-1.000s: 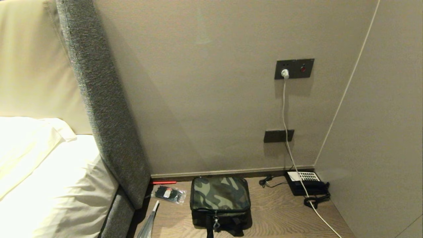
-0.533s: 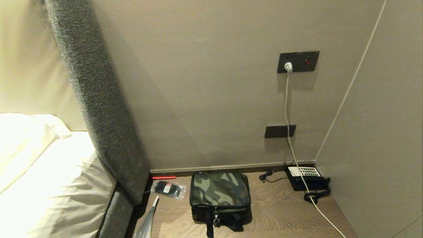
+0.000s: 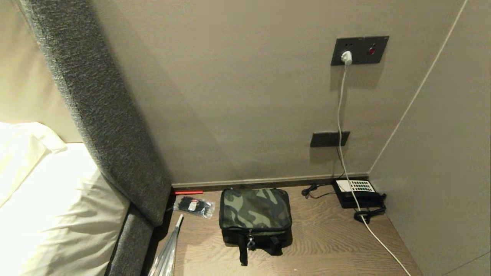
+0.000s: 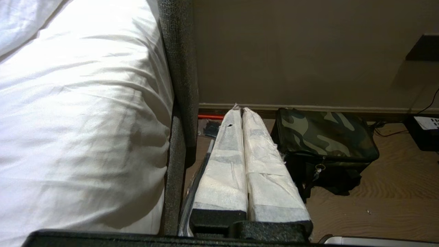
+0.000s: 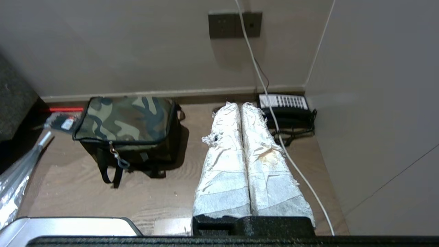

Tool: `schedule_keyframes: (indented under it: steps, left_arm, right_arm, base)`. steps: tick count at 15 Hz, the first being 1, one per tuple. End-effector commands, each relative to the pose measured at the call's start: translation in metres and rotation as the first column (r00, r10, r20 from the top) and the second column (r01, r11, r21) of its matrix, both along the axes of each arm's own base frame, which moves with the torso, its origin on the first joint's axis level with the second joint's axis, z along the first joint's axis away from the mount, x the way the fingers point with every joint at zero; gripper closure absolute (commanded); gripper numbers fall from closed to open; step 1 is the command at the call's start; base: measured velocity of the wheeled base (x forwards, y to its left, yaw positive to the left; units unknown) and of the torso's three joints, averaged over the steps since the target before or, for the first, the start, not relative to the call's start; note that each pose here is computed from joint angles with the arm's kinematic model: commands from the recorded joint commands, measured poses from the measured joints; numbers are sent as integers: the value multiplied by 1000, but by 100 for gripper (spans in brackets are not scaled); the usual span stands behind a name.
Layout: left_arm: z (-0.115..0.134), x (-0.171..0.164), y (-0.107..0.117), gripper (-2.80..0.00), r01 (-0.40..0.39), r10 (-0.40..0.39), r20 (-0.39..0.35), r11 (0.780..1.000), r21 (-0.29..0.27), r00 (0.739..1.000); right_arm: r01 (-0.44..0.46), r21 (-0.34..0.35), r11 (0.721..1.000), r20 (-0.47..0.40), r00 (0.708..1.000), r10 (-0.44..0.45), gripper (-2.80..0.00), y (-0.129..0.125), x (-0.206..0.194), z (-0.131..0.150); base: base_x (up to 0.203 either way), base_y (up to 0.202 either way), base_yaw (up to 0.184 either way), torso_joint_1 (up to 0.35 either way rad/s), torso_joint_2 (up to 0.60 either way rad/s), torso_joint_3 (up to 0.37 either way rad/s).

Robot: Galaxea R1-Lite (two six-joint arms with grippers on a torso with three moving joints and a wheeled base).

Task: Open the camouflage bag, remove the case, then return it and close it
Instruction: Open the top of the storage box

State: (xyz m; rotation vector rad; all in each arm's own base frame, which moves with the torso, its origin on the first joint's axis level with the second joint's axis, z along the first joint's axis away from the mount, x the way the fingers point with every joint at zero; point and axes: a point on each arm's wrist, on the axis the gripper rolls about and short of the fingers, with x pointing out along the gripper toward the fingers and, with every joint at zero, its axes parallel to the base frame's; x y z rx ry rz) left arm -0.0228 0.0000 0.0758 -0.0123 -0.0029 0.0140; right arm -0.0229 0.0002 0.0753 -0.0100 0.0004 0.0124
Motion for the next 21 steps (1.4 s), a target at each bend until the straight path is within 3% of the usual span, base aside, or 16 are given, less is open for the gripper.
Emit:
schedule_keyframes:
  steps: [1,21]
  left_arm:
    - [0,0,0,0,0,0,-1,1000,-1,1000]
    - [0,0,0,0,-1,1,-1,1000,-5,1000]
  right_arm:
    - [0,-1,1000,0,1000,0,0,0,0,0]
    - [-1,-1,1000,0,1000,1,0,0,0,0]
  base:
    - [0,0,0,2,7,-207]
    - [0,0,0,2,3,-197]
